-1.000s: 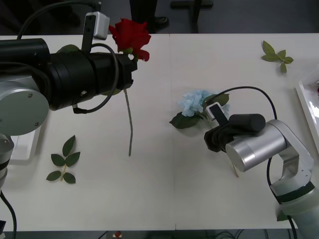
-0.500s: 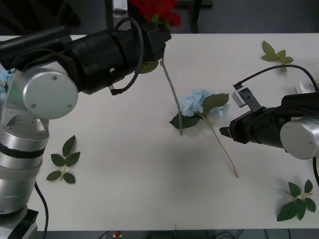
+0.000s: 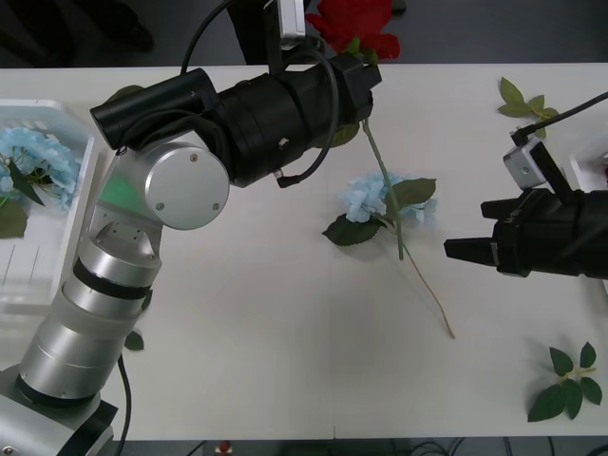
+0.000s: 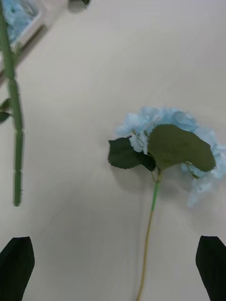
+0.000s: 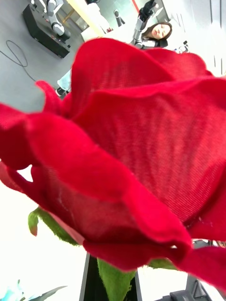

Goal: Place the red flowers into the right box and the blue flowers into the left box. If a person shows an open palm, hand one flower to the person first, then continue sorting.

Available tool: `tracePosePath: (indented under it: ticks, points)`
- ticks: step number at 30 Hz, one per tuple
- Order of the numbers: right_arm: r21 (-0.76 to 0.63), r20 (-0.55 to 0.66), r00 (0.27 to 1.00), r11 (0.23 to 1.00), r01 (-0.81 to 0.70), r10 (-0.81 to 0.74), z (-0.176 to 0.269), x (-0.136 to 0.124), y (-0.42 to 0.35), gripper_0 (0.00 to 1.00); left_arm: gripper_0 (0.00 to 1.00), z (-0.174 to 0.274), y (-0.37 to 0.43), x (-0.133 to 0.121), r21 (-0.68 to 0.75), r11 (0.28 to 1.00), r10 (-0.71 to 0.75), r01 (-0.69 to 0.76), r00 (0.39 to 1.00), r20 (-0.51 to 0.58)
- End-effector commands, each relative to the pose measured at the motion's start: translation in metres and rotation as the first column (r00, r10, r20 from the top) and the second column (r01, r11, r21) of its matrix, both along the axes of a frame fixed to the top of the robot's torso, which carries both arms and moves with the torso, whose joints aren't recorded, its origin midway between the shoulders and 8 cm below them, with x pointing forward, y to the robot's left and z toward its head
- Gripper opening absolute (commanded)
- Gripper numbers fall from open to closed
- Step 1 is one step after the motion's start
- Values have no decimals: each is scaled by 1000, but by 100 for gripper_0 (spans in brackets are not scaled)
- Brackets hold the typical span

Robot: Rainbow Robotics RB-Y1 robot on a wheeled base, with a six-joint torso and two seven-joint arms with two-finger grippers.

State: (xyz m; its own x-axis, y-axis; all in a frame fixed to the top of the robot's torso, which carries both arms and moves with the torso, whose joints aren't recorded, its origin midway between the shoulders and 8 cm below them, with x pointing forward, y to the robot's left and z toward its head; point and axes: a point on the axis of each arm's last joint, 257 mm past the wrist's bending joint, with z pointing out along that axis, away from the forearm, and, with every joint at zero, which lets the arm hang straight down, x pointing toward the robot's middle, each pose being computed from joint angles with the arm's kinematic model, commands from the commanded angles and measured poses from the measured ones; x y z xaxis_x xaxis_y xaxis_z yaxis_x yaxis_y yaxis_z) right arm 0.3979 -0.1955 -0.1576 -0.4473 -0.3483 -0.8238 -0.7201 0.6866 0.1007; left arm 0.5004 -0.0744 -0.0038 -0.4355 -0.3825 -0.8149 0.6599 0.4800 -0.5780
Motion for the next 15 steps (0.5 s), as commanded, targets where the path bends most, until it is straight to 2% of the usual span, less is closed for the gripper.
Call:
tracePosePath:
  ticks: [1, 5, 15]
  points:
    - [67, 13, 997, 995, -77, 77, 16, -12, 20, 100, 0, 22, -12, -9, 7, 1000, -28, 27, 997, 70]
    - [175, -6, 992, 977, -122, 125, 24, -15, 34, 100, 0, 20, -15, -12, 7, 999, -36, 36, 997, 65]
    - [222, -58, 990, 969, -110, 126, 22, -4, 69, 100, 0, 21, -16, -13, 2, 999, -43, 42, 997, 63]
